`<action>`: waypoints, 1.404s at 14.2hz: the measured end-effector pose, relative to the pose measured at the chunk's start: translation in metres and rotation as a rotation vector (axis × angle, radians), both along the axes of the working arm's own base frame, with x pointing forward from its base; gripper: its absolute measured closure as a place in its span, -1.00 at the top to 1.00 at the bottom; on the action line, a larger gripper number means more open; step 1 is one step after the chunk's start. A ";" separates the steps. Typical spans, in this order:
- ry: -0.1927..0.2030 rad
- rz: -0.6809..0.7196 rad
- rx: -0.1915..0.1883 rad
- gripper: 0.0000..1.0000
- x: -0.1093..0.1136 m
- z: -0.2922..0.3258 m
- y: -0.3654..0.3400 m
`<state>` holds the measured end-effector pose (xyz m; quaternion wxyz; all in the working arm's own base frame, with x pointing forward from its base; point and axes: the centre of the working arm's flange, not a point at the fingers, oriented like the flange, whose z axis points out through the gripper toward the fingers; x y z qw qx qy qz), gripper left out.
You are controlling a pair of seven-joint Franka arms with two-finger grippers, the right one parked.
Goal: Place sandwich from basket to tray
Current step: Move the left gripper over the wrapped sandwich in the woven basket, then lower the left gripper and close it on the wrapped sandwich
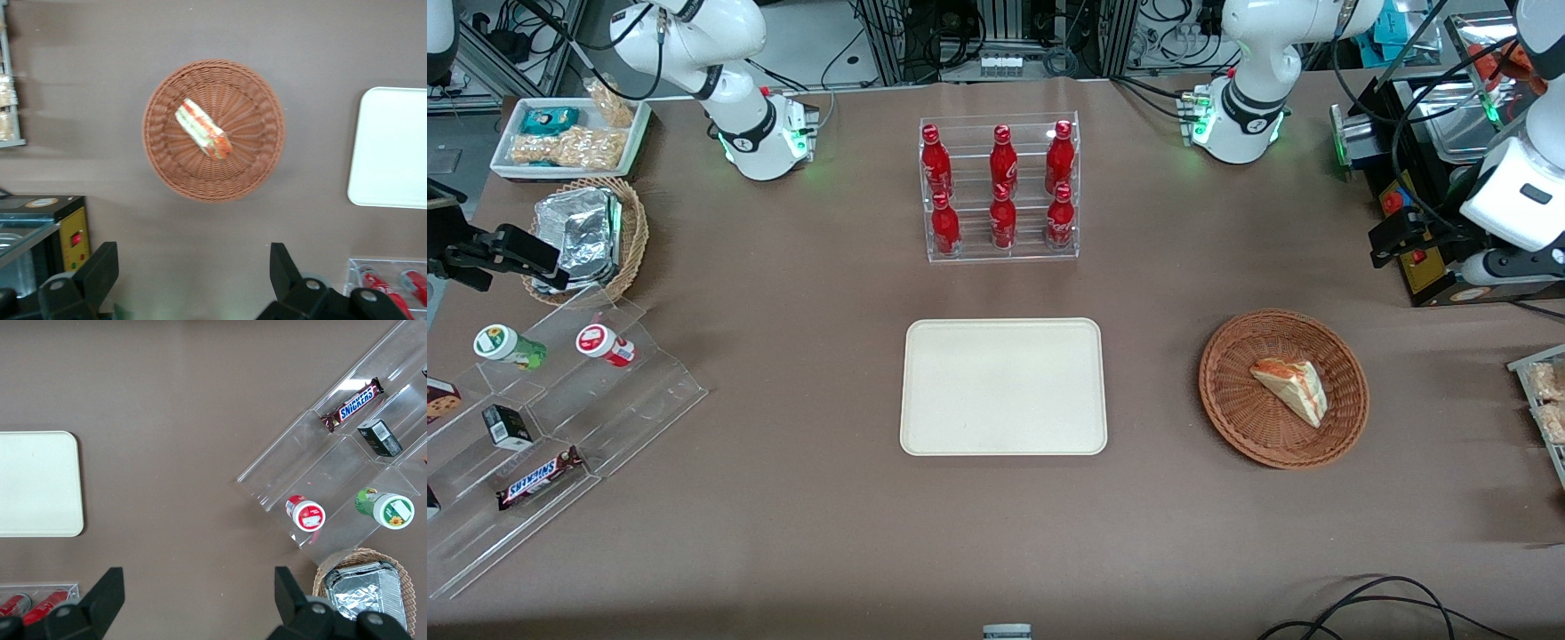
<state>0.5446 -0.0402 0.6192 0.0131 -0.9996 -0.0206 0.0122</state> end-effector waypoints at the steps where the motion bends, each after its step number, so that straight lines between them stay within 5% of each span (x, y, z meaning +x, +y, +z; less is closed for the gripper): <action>1: 0.002 -0.001 -0.010 1.00 0.000 0.000 -0.001; 5: 0.030 -0.008 -0.023 1.00 0.001 -0.008 -0.005; 14: 0.179 -0.005 -0.020 1.00 0.014 -0.075 -0.003; 20: 0.094 0.178 -0.021 1.00 0.034 -0.209 0.000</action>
